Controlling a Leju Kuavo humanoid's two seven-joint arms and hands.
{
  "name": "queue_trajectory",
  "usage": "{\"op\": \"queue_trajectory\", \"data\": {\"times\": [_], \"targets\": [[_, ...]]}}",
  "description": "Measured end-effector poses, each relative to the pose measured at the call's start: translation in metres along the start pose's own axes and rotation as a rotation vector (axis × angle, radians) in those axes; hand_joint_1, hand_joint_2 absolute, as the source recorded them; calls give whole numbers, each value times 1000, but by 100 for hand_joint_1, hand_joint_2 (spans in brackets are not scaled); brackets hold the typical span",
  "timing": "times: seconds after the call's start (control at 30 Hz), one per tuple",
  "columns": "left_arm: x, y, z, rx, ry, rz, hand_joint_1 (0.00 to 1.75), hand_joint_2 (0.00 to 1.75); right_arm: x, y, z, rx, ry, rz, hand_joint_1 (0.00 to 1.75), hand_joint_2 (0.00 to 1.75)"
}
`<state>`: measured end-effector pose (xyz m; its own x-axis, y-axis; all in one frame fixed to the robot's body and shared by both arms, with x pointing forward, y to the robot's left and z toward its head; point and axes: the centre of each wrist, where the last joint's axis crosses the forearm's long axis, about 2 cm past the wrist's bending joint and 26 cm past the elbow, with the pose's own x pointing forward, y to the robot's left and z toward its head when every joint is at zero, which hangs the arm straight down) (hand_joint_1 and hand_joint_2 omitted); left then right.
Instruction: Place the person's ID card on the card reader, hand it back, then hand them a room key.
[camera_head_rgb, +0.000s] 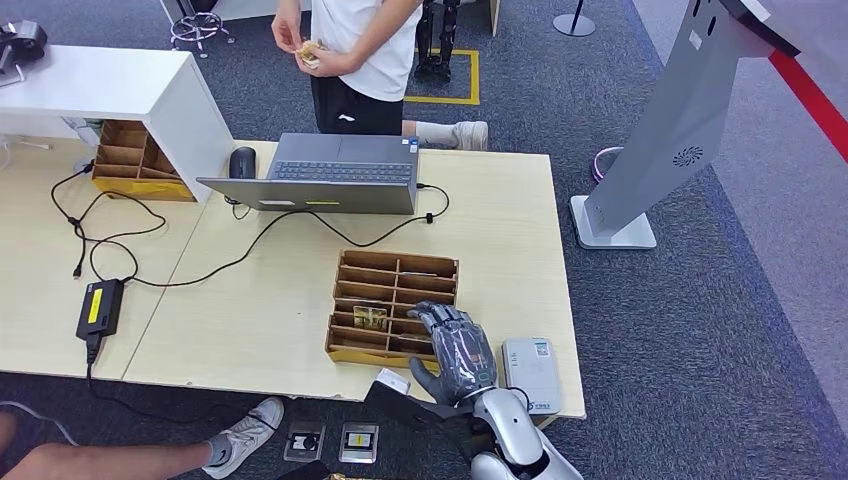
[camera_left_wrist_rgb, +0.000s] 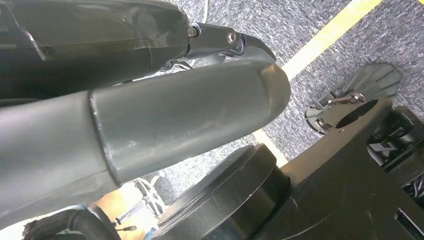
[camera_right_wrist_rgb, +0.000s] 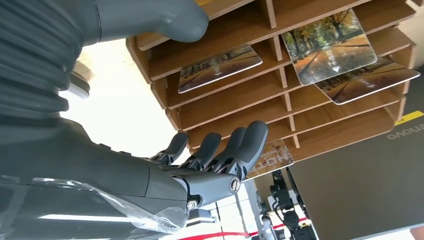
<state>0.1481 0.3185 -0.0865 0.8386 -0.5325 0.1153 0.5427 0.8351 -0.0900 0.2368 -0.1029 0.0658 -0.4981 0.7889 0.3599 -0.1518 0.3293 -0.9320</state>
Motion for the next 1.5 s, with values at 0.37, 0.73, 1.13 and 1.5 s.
{"op": "queue_trajectory", "data": {"times": [0.37,0.73,1.13,1.5], "targets": [[1,1,0,-1,5,-1,0,0,-10,3,8,9,39,31,74,175],[1,2,1,1,5,-3,0,0,-15,5,13,19,43,52,77,175],[-1,2,0,0,3,11,0,0,-11,2,11,8,4,44,75,175],[-1,2,1,1,2,12,0,0,-2,-1,7,-10,-30,24,77,175]]}}
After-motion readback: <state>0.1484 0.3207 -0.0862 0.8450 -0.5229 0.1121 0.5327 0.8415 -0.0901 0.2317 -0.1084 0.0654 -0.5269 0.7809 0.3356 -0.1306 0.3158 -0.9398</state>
